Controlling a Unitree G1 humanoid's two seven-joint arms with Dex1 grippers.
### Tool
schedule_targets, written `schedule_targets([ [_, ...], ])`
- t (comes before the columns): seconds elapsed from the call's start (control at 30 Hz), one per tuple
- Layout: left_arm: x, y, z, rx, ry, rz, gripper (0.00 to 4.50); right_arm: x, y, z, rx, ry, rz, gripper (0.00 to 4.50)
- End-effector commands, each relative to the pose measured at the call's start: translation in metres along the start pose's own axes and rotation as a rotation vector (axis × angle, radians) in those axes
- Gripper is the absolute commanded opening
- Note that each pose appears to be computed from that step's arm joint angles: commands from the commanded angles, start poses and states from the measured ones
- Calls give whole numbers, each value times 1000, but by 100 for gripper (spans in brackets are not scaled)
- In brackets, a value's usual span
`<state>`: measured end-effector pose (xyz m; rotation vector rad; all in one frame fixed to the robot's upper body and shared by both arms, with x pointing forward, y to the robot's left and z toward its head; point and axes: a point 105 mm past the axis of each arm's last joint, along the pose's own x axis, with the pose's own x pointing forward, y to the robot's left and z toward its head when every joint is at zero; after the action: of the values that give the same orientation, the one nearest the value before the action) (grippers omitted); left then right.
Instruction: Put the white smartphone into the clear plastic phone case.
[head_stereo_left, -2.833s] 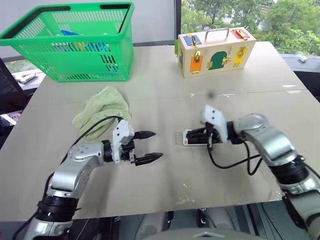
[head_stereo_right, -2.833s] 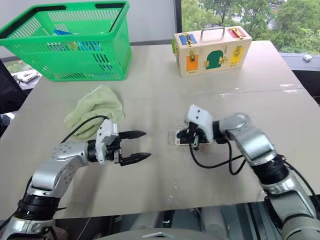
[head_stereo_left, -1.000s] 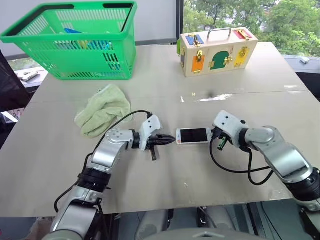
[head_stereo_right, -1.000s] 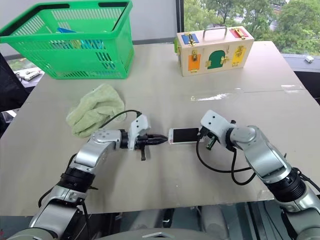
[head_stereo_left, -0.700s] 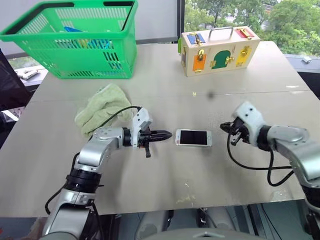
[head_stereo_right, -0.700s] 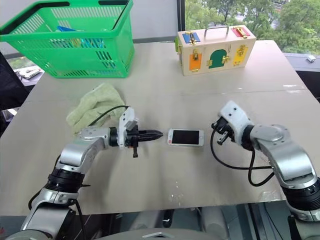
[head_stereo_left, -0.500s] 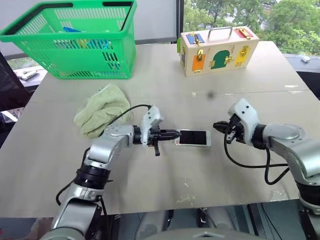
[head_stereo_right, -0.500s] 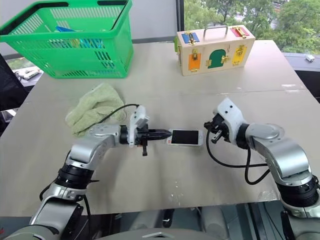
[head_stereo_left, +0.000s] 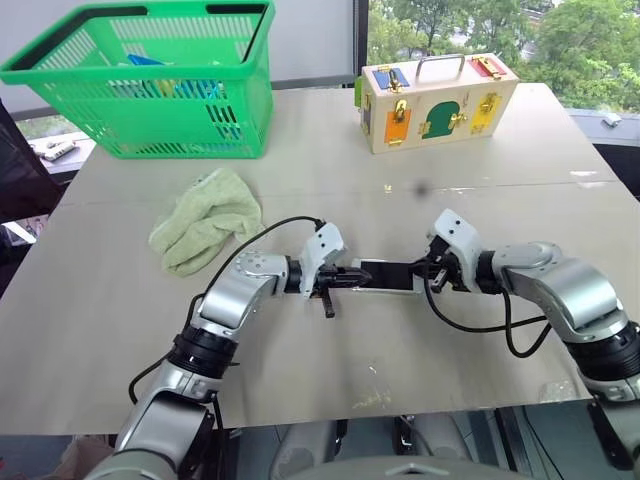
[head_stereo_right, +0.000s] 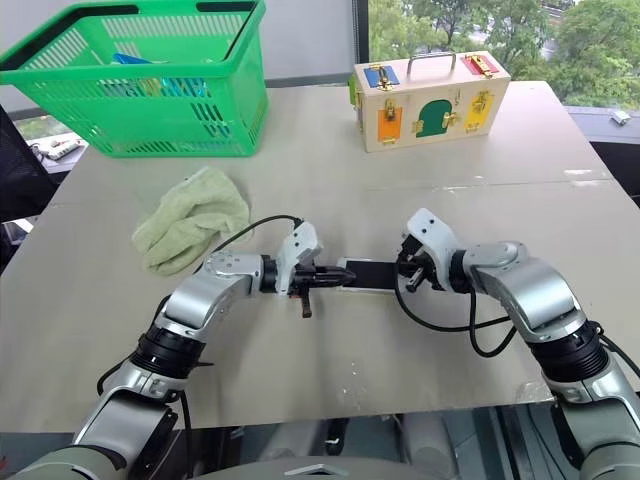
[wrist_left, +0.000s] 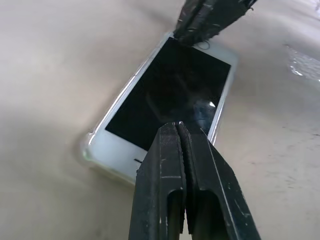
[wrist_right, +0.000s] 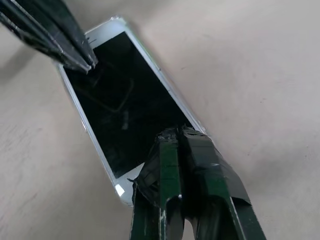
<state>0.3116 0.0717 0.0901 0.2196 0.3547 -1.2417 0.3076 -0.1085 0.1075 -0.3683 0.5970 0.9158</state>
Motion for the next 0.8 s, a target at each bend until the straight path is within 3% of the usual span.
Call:
schedule_targets([
  [0.03, 1, -2, 4, 19, -4, 17, 9, 14, 2, -38, 71, 164, 46, 0],
  [0.37, 4, -3, 0, 5, -6, 30, 9, 37, -4, -90, 124, 369, 90, 0],
  [0.57, 3, -1, -4, -2, -3, 36, 9, 7, -6, -7, 112, -125, 140, 0],
  [0.8, 4, 1, -7, -1, 2, 37, 9, -9, 14, 5, 92, -189, 199, 0],
])
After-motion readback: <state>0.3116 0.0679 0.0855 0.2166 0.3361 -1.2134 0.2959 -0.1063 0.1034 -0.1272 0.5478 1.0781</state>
